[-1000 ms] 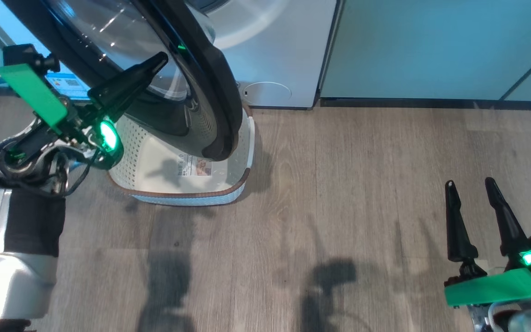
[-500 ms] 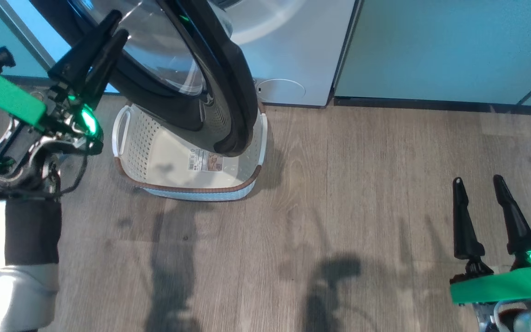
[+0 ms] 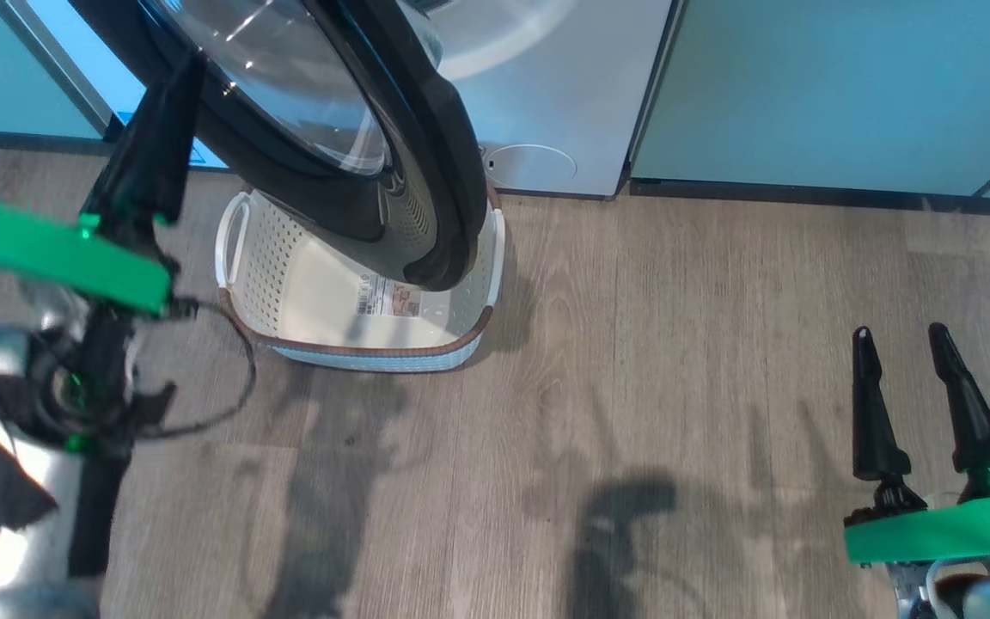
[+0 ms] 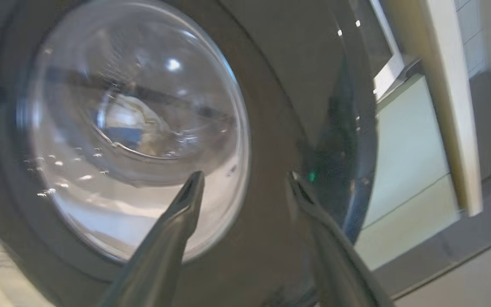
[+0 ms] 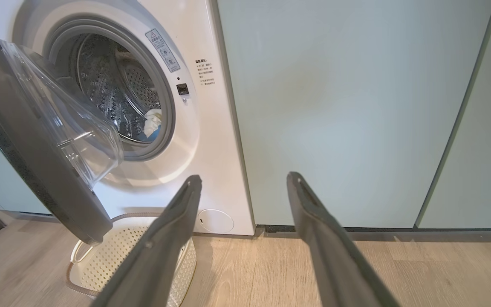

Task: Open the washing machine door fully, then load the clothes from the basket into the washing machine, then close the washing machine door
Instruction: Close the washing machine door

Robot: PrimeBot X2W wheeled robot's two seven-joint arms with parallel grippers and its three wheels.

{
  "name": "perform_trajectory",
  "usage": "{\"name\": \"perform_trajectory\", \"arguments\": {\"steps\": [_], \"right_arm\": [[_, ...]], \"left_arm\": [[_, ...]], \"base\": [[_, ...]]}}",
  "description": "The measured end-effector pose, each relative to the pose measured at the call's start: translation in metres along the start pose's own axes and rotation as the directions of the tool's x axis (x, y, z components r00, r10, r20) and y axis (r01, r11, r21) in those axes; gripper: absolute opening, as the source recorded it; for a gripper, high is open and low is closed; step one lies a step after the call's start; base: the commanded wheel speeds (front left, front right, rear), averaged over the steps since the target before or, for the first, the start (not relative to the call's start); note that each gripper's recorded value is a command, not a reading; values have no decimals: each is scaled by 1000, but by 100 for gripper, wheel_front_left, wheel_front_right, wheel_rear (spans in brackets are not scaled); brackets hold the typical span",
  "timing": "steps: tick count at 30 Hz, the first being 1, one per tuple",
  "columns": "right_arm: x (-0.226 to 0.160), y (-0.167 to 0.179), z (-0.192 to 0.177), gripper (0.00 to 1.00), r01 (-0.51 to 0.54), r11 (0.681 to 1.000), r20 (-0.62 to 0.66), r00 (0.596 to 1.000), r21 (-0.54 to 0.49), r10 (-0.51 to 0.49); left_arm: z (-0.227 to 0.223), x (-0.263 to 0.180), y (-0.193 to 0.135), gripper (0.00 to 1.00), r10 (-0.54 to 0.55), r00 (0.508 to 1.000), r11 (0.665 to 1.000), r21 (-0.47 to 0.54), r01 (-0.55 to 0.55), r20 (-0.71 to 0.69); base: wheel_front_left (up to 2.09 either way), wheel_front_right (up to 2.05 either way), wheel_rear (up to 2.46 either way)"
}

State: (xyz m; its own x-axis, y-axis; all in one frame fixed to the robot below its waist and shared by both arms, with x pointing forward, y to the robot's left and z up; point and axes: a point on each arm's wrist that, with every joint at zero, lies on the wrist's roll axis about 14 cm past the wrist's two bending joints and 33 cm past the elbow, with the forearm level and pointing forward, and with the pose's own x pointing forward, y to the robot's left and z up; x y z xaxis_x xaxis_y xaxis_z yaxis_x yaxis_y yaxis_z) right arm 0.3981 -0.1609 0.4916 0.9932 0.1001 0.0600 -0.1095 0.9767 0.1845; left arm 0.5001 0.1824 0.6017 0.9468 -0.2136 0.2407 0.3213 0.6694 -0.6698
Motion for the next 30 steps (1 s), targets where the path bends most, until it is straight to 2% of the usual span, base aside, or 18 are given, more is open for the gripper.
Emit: {"name": "perform_trajectory", "arguments": {"steps": [2, 5, 6, 9, 14, 19, 22, 30], "right_arm": [[0, 0, 1, 100, 0, 1000, 4, 1000, 0, 0], [0, 1, 4, 100, -1, 1000, 11, 1000, -1, 1], [0, 1, 4, 100, -1, 1000, 11, 1000, -1, 1], [-1, 2, 7, 100, -4, 1000, 19, 1000, -2, 4], [-4, 3, 13, 100, -6, 1000, 34, 999, -5, 6], [-9, 4, 15, 100, -8, 1000, 38, 999, -4, 8], [-16, 4, 12, 100, -3, 1000, 24, 1000, -2, 3], [-28, 5, 16, 100, 0, 1000, 30, 1000, -10, 1]], "left_arm": [[2, -10, 8, 100, 20, 999, 988, 155, -26, 38], [4, -23, 14, 100, 33, 996, 932, 358, -61, 83], [4, -23, 14, 100, 33, 996, 932, 358, -61, 83], [-2, -35, 19, 100, 64, 993, 870, 482, -104, 97], [-6, -60, 25, 100, 120, 985, 766, 621, -169, 121], [-21, -87, 20, 100, 145, 986, 705, 690, -165, 88], [-32, -101, 15, 100, 152, 987, 690, 709, -148, 58], [-47, -120, 3, 100, 161, 986, 717, 683, -139, 31]], "base": [[0, 0, 0], [0, 0, 0], [0, 0, 0], [0, 0, 0], [0, 0, 0], [0, 0, 0], [0, 0, 0], [0, 0, 0]]}}
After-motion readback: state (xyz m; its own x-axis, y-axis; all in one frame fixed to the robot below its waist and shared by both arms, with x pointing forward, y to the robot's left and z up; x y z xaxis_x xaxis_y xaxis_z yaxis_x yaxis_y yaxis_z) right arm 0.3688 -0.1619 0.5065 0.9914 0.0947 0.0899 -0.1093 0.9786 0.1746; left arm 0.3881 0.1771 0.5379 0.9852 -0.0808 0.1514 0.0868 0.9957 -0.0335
